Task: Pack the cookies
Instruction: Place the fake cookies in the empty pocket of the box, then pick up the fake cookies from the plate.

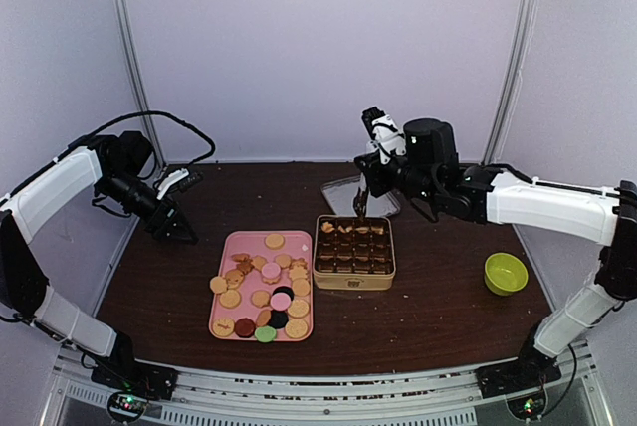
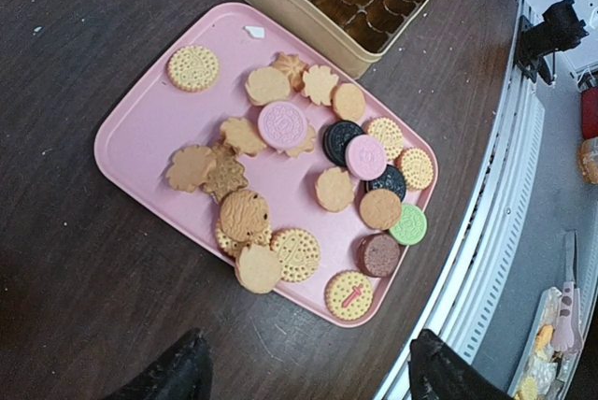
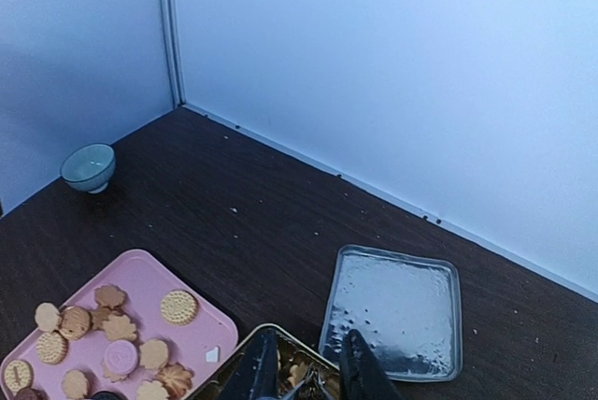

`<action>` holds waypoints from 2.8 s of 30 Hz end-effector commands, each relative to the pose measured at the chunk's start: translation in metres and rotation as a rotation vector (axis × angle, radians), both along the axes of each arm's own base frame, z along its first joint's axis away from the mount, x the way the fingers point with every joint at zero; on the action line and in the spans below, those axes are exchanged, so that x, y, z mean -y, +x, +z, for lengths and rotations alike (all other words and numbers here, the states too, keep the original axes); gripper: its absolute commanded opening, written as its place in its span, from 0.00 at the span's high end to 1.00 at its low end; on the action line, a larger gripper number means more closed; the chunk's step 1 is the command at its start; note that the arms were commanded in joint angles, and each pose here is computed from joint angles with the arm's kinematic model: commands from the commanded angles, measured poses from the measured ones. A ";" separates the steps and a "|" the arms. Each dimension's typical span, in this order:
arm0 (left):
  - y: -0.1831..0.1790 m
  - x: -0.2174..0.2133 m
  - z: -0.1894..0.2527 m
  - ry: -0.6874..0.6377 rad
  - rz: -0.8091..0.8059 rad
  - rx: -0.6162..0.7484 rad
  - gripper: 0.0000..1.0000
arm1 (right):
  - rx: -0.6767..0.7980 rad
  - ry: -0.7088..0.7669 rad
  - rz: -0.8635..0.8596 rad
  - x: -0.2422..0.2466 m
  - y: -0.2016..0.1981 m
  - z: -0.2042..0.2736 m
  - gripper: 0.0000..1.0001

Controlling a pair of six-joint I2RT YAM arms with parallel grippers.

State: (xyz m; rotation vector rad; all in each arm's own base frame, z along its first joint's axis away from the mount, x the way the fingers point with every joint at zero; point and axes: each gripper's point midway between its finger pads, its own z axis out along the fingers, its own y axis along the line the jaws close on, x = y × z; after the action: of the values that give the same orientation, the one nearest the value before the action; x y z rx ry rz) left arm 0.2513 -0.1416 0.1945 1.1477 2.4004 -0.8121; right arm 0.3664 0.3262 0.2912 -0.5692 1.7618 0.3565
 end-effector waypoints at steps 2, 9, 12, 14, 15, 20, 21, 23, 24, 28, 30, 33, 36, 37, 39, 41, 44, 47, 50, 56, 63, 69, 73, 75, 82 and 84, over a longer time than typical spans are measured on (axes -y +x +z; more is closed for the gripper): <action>0.003 0.001 0.008 -0.017 -0.005 0.011 0.25 | 0.086 0.077 0.083 -0.027 -0.046 0.047 0.78; 0.002 0.000 0.007 -0.016 -0.004 0.007 0.25 | 0.057 0.110 0.259 -0.096 -0.113 0.038 0.79; 0.001 0.000 0.007 -0.014 -0.002 0.010 0.25 | 0.030 0.116 0.329 -0.129 -0.137 0.028 0.79; 0.001 0.000 0.008 -0.013 -0.001 0.010 0.25 | 0.010 0.107 0.374 -0.152 -0.152 0.016 0.79; 0.001 0.000 0.007 -0.012 -0.001 0.010 0.25 | 0.004 0.108 0.387 -0.160 -0.157 0.013 0.79; -0.001 -0.001 0.006 -0.008 0.000 0.005 0.25 | -0.026 0.136 0.438 -0.192 -0.170 0.003 0.79; -0.001 -0.001 0.006 -0.007 0.000 0.005 0.26 | -0.030 0.136 0.443 -0.197 -0.172 0.001 0.79; 0.000 -0.002 0.006 -0.005 0.001 0.008 0.25 | -0.034 0.137 0.446 -0.205 -0.172 -0.002 0.79; 0.000 -0.002 0.006 -0.005 0.001 0.010 0.25 | -0.035 0.136 0.444 -0.208 -0.171 -0.004 0.79; -0.001 -0.001 0.007 -0.008 -0.002 0.012 0.25 | -0.033 0.118 0.421 -0.213 -0.166 -0.014 0.72; -0.001 -0.001 0.007 -0.007 -0.002 0.009 0.26 | -0.034 0.105 0.416 -0.215 -0.164 -0.020 0.71; -0.001 -0.001 0.007 -0.007 -0.002 0.010 0.26 | -0.036 0.087 0.407 -0.216 -0.161 -0.026 0.70; -0.001 -0.001 0.008 -0.009 -0.005 0.011 0.26 | -0.038 0.082 0.400 -0.217 -0.158 -0.030 0.70; 0.000 -0.001 0.008 -0.009 -0.005 0.013 0.26 | -0.039 0.079 0.398 -0.217 -0.157 -0.032 0.70; 0.000 -0.001 0.007 -0.009 -0.004 0.009 0.26 | -0.040 0.077 0.392 -0.217 -0.154 -0.034 0.70; 0.000 -0.001 0.008 -0.010 -0.005 0.008 0.26 | -0.040 0.078 0.387 -0.218 -0.150 -0.035 0.70; 0.000 -0.001 0.009 -0.010 -0.005 0.012 0.26 | -0.038 0.072 0.378 -0.219 -0.144 -0.038 0.70; 0.000 -0.001 0.009 -0.009 -0.005 0.011 0.26 | -0.034 0.071 0.368 -0.220 -0.139 -0.039 0.70; 0.000 -0.001 0.010 -0.009 -0.007 0.011 0.26 | -0.030 0.069 0.357 -0.221 -0.136 -0.041 0.70; 0.000 0.000 0.010 -0.011 -0.009 0.013 0.26 | -0.034 0.063 0.350 -0.226 -0.132 -0.048 0.70; -0.002 -0.001 0.007 -0.010 -0.013 0.005 0.26 | -0.050 0.032 0.349 -0.226 -0.130 -0.063 0.64; -0.002 -0.001 0.007 -0.011 -0.014 0.003 0.26 | -0.069 0.020 0.351 -0.224 -0.131 -0.073 0.63; -0.003 0.000 0.006 -0.013 -0.015 0.000 0.26 | -0.076 0.044 0.342 -0.220 -0.131 -0.067 0.72; -0.003 0.000 0.006 -0.013 -0.015 0.000 0.26 | -0.076 0.065 0.337 -0.218 -0.130 -0.060 0.79; -0.003 0.000 0.006 -0.015 -0.013 -0.008 0.27 | -0.043 0.143 0.323 -0.200 -0.122 -0.016 0.92; -0.002 0.000 0.007 -0.015 -0.013 -0.005 0.27 | -0.014 0.160 0.303 -0.189 -0.116 0.002 0.94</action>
State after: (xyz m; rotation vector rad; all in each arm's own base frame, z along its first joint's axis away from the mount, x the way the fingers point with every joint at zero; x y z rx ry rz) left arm 0.2470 -0.1411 0.1950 1.1547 2.4124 -0.8226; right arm 0.2398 0.5381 0.2202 -0.8385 1.7521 0.6533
